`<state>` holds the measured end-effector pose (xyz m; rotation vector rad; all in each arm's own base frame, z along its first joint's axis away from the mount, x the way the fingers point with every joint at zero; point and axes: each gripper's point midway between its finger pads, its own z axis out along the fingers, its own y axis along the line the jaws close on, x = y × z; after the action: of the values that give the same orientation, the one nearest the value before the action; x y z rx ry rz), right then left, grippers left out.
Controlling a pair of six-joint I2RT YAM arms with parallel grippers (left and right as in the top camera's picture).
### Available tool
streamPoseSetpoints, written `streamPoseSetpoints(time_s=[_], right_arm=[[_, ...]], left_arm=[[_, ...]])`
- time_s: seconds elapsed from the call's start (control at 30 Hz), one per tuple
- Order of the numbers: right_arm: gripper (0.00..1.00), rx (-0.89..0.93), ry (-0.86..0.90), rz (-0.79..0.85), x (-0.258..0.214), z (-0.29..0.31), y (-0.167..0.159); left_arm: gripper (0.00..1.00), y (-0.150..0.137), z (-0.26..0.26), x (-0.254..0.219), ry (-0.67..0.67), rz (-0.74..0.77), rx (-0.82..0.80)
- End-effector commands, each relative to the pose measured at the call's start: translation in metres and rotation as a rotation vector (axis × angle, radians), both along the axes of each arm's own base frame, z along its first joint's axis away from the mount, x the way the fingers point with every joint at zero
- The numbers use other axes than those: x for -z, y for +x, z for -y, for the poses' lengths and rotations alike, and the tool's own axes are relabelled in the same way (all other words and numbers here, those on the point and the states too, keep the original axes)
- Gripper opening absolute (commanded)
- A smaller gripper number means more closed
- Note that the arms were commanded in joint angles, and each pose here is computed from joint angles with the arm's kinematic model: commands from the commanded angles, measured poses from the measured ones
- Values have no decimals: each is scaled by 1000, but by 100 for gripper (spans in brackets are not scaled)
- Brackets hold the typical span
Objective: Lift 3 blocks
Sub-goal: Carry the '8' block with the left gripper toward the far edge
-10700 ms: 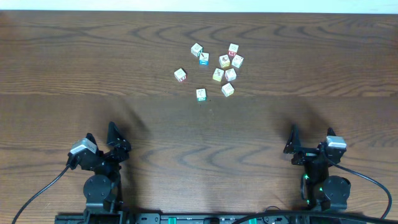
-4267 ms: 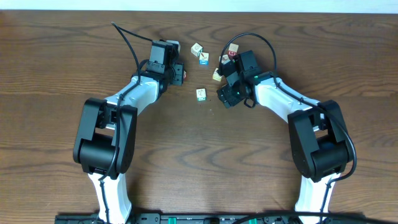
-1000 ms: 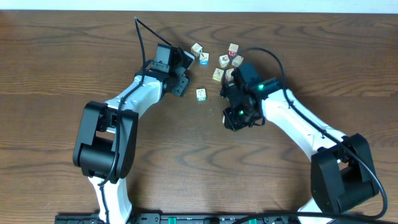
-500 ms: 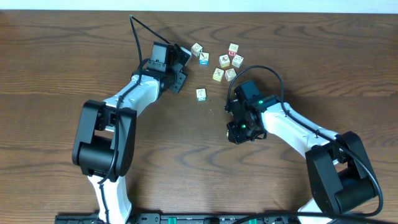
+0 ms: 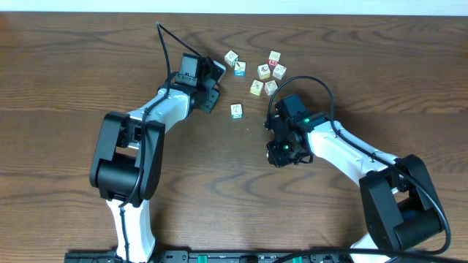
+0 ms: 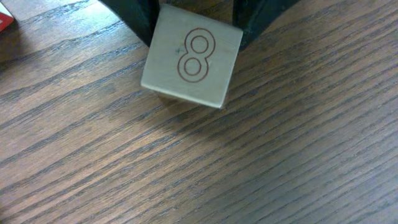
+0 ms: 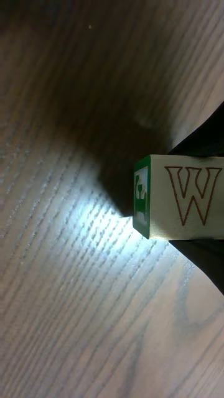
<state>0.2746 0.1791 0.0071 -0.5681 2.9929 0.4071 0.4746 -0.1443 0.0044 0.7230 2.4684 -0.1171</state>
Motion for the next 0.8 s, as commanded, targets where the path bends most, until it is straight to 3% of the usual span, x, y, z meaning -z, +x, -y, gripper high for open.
streamPoseSetpoints(time_s=[0.0,0.13,0.23,0.27,0.43,0.77], right_arm=[[1,10,-22,14,0,3,-1],[1,12,-39,21,1,6,1],[1,13,-42,22,1,7,1],[1,13,-42,22,1,7,1],[1,13,-44,29,1,7,2],[1,52,-80,74,1,17,15]], left_arm=[[29,-9,-5,18,25,-47,-1],[24,-17,-5,21,34,-79,3],[41,-16,-5,20,33,-76,4],[53,-15,-5,18,31,-71,4],[69,-10,-3,1,14,-33,-7],[71,-24,1,-16,0,-67,-18]])
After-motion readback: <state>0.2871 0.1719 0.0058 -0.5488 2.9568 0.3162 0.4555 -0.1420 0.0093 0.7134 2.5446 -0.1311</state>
